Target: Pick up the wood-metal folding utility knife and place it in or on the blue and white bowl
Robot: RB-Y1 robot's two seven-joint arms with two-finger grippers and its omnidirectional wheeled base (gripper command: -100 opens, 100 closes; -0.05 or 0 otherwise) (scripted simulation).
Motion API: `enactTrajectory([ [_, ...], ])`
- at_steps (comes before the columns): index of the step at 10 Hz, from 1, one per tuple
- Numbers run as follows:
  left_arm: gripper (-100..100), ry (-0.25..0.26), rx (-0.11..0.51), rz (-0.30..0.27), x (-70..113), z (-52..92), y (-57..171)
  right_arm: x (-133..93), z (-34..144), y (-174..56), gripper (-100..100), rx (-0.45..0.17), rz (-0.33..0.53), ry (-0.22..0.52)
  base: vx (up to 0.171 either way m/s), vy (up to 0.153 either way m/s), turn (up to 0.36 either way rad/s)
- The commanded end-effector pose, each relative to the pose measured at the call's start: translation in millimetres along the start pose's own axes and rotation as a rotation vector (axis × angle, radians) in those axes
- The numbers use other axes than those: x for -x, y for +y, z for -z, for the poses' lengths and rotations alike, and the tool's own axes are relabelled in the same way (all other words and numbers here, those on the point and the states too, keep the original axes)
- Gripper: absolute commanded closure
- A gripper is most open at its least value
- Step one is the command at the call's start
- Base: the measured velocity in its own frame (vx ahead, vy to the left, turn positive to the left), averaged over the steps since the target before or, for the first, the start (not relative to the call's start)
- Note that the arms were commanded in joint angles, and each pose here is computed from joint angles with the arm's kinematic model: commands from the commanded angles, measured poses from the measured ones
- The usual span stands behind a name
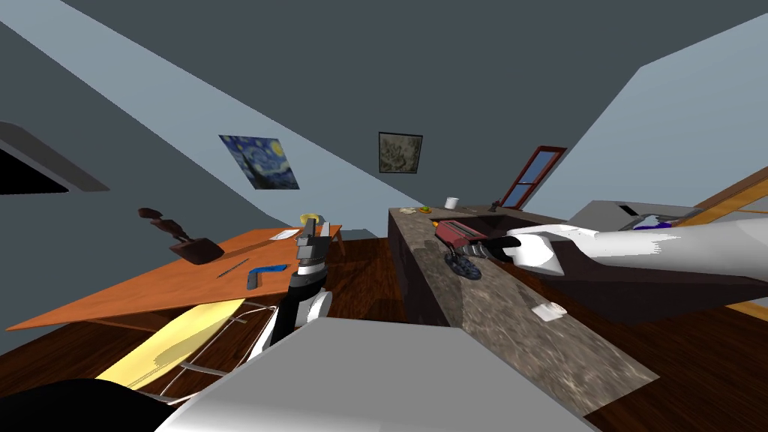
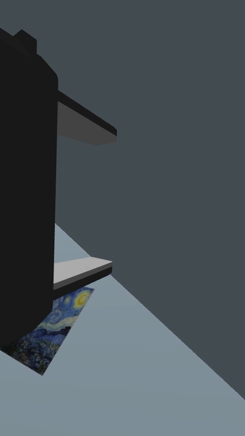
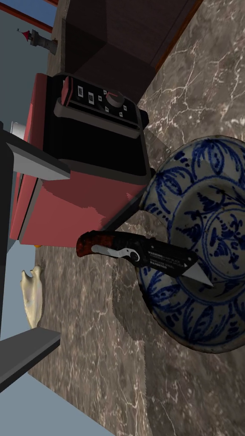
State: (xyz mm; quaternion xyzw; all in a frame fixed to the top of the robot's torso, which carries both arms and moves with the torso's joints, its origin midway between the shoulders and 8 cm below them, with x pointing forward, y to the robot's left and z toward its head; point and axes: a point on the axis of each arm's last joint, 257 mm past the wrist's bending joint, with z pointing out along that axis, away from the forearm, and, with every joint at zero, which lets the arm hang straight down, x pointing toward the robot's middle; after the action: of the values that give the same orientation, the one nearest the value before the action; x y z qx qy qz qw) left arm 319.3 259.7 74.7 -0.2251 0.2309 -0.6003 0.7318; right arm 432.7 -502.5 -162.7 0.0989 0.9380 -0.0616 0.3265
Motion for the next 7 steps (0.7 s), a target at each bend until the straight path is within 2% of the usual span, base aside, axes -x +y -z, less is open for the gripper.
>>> enactTrajectory([
  [1,0,0.000,0.000,0.000,0.0,0.0,0.0,0.0,0.0,0.0,-100,0.000,0.000,0.000,0.000,0.000,0.000],
  [2,0,0.000,0.000,0.000,0.0,0.0,0.0,0.4,-0.1,0.5,0,0.000,-0.001,0.000,0.000,0.000,0.000],
  [7,0,0.000,0.000,0.000,0.0,0.0,0.0,0.3,-0.1,0.5,0,0.000,0.000,0.000,0.000,0.000,0.000],
])
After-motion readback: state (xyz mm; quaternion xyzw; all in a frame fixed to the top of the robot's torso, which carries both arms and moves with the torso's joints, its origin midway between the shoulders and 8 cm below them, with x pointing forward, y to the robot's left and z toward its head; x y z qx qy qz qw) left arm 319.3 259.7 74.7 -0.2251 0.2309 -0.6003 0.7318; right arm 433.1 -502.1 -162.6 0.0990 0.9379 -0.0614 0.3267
